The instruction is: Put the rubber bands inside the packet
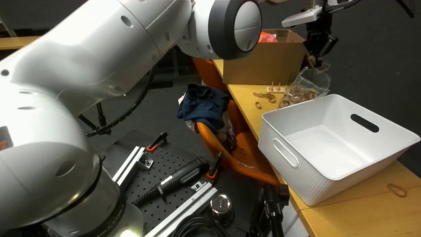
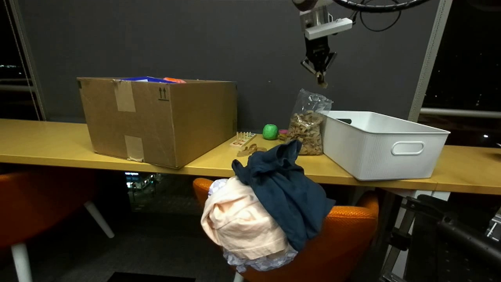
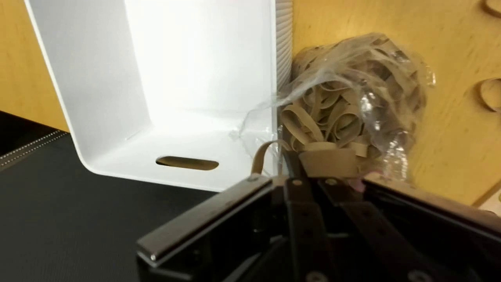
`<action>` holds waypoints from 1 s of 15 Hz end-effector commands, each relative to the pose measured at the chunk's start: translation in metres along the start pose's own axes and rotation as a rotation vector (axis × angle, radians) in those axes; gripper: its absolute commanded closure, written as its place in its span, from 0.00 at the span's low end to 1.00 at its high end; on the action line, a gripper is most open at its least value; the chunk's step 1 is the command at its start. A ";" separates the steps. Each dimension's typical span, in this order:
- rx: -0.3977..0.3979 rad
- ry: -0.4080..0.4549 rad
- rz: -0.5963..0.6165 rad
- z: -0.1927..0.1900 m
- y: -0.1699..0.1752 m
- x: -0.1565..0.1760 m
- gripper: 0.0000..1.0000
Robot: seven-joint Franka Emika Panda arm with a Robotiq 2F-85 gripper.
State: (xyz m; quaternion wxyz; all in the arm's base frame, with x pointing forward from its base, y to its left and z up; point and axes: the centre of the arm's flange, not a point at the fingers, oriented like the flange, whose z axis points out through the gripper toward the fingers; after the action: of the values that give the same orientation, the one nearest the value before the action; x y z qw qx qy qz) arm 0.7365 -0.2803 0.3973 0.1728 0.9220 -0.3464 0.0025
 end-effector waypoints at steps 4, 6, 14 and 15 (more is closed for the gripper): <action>-0.019 -0.019 0.039 0.080 0.025 -0.045 1.00; -0.019 0.018 0.034 0.075 0.023 -0.042 0.72; 0.036 0.148 0.040 -0.010 0.018 -0.040 0.16; 0.060 0.171 0.028 -0.029 0.013 -0.038 0.08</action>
State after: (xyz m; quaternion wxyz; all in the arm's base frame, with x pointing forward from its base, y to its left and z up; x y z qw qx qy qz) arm 0.7488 -0.2914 0.3908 0.1757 0.9186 -0.3489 0.0605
